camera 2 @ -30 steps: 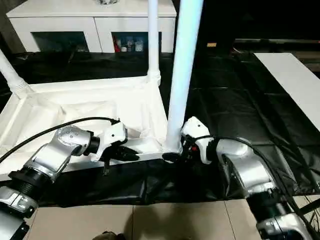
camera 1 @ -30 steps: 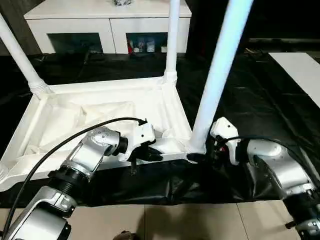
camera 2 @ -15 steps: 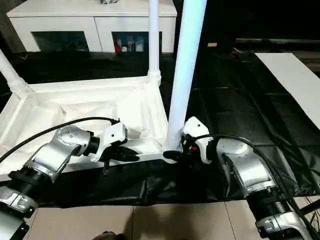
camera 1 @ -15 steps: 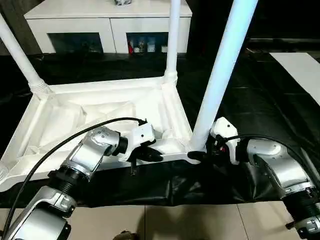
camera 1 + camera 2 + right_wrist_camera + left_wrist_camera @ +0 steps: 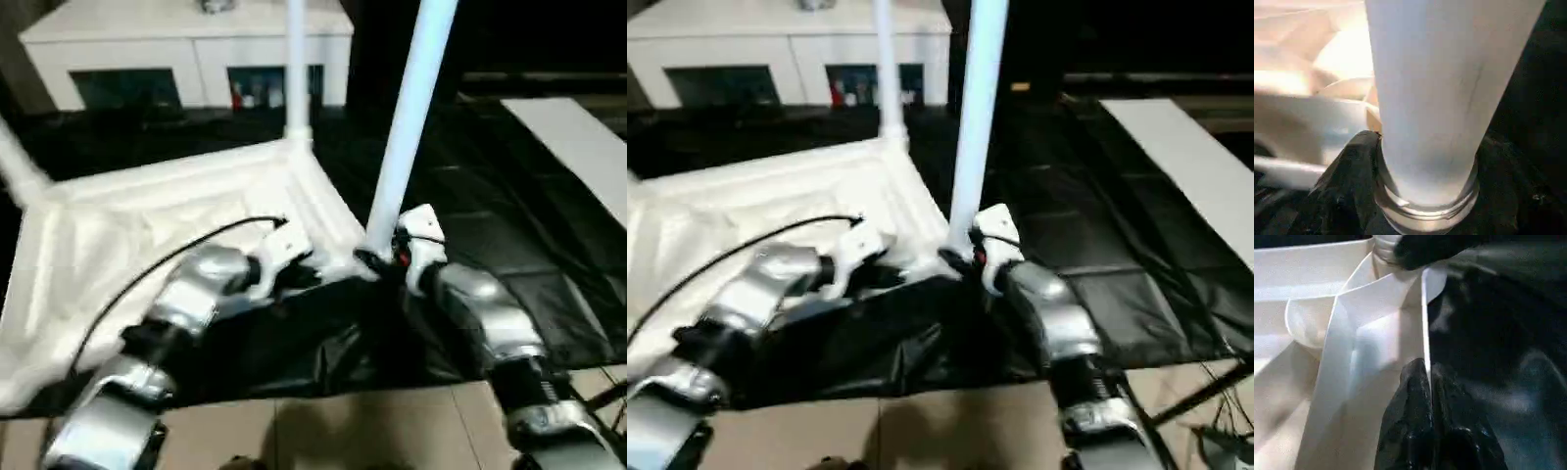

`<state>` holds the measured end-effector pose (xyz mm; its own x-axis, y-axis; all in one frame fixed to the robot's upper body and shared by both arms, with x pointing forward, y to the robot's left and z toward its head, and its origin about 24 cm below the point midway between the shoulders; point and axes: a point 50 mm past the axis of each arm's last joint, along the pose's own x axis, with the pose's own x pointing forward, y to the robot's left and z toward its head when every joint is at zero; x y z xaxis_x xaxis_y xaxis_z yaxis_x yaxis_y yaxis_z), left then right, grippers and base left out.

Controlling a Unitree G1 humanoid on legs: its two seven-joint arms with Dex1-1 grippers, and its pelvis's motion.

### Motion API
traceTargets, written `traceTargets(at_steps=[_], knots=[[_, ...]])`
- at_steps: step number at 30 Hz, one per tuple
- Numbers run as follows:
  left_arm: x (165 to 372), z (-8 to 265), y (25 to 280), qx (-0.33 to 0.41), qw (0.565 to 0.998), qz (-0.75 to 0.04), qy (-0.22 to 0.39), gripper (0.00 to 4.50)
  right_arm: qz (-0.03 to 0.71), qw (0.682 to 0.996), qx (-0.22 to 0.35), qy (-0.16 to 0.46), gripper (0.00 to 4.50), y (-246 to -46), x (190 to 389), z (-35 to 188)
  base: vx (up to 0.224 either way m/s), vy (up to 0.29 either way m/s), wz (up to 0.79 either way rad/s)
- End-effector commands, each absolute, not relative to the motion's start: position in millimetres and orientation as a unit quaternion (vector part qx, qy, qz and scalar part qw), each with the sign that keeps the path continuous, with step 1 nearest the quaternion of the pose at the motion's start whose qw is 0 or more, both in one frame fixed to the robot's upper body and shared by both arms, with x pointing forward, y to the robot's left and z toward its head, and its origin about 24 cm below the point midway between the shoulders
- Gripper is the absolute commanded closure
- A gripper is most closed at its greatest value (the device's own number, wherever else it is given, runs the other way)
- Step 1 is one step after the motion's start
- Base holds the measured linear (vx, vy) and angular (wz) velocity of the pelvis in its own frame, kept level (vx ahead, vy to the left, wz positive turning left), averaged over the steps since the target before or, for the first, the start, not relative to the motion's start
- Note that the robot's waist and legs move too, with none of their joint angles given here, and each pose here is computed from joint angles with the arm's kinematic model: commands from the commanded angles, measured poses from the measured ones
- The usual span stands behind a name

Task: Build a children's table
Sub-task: Rotate leg to tighten

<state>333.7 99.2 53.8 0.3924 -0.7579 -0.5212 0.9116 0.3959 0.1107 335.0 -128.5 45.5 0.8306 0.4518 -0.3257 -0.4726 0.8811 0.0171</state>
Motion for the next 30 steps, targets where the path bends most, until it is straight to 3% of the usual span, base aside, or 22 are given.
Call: traceTargets(at_steps=[1, 4, 6, 13, 14, 15, 20, 23, 26, 29, 30], knots=[[342.7, 56.4, 84.4, 0.204, 0.831, -0.482, 0.188, 4.50, 0.142, 0.971, 0.002, 0.192, 1.89, -127.0, 343.0, 37.5, 0.000, 0.000, 0.00], [355.4, 58.4, 64.6, 0.222, 0.863, -0.421, 0.171, 4.50, 0.067, 0.978, 0.001, 0.197, 1.89, -103.4, 351.8, 34.6, 0.000, 0.000, 0.00], [356.8, 59.8, 60.1, 0.228, 0.865, -0.417, 0.163, 4.50, 0.061, 0.979, -0.010, 0.192, 1.89, -98.8, 353.5, 35.8, 0.000, 0.000, 0.00], [353.5, 61.4, 57.2, 0.244, 0.846, -0.450, 0.146, 4.50, 0.119, 0.983, 0.031, 0.138, 1.89, -85.9, 354.9, 52.1, 0.000, 0.000, 0.00], [353.9, 60.4, 57.7, 0.246, 0.846, -0.451, 0.146, 4.50, 0.117, 0.985, 0.018, 0.128, 1.33, -87.2, 355.2, 54.0, 0.000, 0.000, 0.00], [354.4, 59.7, 58.0, 0.248, 0.845, -0.450, 0.146, 4.50, 0.114, 0.986, 0.008, 0.122, 1.33, -88.1, 355.5, 55.1, 0.000, 0.000, 0.00], [353.9, 57.2, 61.6, 0.256, 0.838, -0.461, 0.141, 4.50, 0.093, 0.992, -0.027, 0.084, 0.80, -115.9, 345.7, 63.9, 0.000, 0.000, 0.00], [353.4, 59.1, 60.8, 0.261, 0.834, -0.470, 0.124, 4.50, 0.095, 0.992, -0.049, 0.061, 0.80, -135.9, 332.6, 70.4, 0.000, 0.000, 0.00], [354.3, 69.2, 54.1, 0.271, 0.837, -0.471, 0.061, 4.50, 0.097, 0.993, -0.046, 0.043, 0.80, -157.5, 313.9, 76.5, 0.000, 0.000, 0.00], [355.5, 75.6, 52.1, 0.247, 0.844, -0.474, 0.045, 4.50, 0.117, 0.991, -0.055, 0.036, 0.80, -161.5, 303.0, 79.2, 0.000, 0.000, 0.00], [355.3, 78.8, 53.7, 0.219, 0.848, -0.479, 0.048, 4.22, 0.139, 0.988, -0.057, 0.039, 0.71, -159.1, 297.6, 78.8, 0.000, 0.000, 0.00]])
